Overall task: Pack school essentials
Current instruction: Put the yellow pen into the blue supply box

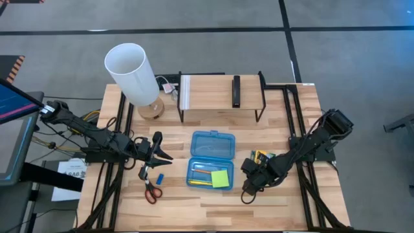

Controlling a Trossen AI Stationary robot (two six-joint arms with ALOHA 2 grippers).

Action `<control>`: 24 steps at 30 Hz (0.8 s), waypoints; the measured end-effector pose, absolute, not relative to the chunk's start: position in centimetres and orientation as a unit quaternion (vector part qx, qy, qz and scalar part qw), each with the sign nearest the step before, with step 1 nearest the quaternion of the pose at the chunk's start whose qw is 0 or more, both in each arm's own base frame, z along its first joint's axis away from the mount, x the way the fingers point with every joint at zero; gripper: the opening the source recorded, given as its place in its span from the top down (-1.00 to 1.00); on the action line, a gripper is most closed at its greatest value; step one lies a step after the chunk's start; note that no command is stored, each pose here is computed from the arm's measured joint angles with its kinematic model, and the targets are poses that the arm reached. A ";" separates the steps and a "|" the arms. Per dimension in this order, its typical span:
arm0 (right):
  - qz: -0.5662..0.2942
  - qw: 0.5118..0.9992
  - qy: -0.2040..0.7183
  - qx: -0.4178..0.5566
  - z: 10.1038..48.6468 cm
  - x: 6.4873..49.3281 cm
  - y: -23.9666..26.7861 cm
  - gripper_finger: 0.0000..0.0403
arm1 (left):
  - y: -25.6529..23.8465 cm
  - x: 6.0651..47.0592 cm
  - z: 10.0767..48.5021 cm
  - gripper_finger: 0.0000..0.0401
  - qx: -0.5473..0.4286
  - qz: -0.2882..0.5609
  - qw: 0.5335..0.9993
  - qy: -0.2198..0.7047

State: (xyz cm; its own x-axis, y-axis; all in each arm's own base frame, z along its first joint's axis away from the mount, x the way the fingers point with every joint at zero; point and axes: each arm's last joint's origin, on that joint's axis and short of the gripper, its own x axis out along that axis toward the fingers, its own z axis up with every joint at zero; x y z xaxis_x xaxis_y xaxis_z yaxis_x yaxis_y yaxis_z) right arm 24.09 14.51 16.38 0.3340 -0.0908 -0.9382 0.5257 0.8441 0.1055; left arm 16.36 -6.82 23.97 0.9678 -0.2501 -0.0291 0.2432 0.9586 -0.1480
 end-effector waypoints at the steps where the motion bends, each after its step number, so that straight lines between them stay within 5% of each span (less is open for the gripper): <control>1: -0.194 0.795 0.539 0.202 16.6 24.0 14.6 0.92 | -6.8 16.4 24.0 0.75 -0.072 -0.124 0.989 0.024; 15: -0.106 0.900 0.398 0.143 22.0 30.9 13.1 0.87 | -6.8 16.4 24.0 0.75 -0.072 -0.118 0.990 0.023; 24: -0.034 0.890 0.447 0.079 19.8 37.6 11.6 0.84 | -6.8 16.4 23.7 0.75 -0.068 -0.116 0.990 0.036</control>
